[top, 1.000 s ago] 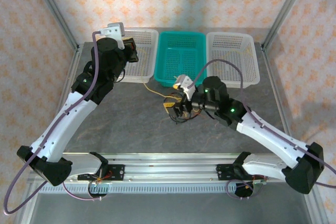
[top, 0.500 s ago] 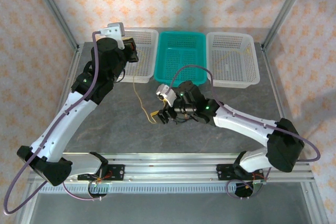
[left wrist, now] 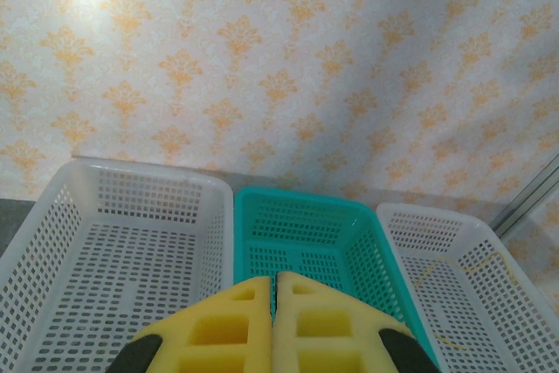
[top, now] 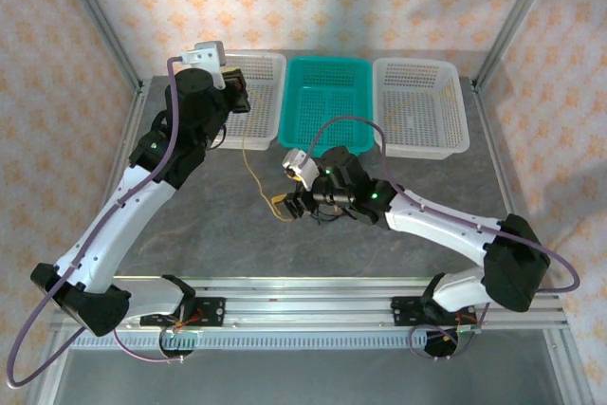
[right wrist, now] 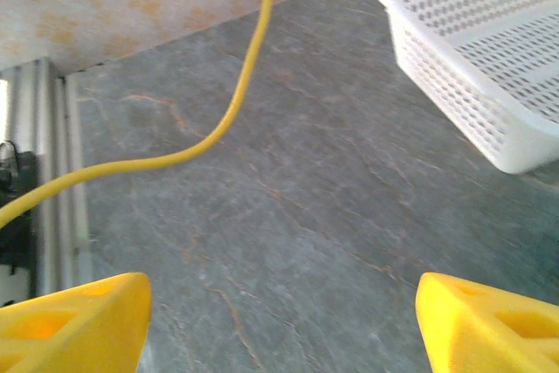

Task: Untangle the cables

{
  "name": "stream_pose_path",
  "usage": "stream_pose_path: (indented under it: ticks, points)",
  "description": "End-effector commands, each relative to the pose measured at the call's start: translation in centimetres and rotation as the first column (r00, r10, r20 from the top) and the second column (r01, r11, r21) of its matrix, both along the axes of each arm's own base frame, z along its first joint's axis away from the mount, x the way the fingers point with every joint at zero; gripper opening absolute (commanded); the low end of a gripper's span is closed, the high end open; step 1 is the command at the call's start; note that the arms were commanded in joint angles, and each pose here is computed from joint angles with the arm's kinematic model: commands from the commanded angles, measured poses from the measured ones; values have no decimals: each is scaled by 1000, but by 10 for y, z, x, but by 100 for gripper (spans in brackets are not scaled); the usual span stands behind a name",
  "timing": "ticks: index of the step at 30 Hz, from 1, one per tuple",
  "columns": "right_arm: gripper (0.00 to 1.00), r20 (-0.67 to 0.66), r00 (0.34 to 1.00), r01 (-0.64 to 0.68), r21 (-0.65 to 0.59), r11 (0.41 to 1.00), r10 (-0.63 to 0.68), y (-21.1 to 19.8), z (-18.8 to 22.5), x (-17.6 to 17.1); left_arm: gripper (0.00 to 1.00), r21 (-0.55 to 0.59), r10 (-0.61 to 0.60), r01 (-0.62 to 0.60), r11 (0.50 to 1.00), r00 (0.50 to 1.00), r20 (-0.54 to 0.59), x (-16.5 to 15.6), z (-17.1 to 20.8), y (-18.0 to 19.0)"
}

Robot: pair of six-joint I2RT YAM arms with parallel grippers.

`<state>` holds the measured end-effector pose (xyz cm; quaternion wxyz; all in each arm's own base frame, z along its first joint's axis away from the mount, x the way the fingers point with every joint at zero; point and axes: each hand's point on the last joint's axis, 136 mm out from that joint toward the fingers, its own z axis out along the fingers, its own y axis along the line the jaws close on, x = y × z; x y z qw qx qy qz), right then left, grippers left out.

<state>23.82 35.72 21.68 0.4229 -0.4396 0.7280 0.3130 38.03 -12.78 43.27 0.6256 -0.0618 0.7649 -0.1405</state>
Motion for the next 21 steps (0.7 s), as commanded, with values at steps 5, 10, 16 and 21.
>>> stream_pose_path:
  ticks: [5,10,16,21]
  points:
    - [75,135,978,154,38,987,-158,-24,58,18,0,-17,17,-17,1000,999,27,-5,8,7]
    - [76,196,931,286,128,950,-307,-48,96,30,0,-16,15,-14,1000,1000,24,-4,7,7]
    - [80,220,959,131,219,967,-180,-40,128,2,0,-22,6,-5,1000,1000,25,-2,8,4]
    - [82,187,981,-82,188,979,47,-18,112,-29,0,-22,7,-6,1000,1000,25,-2,7,4]
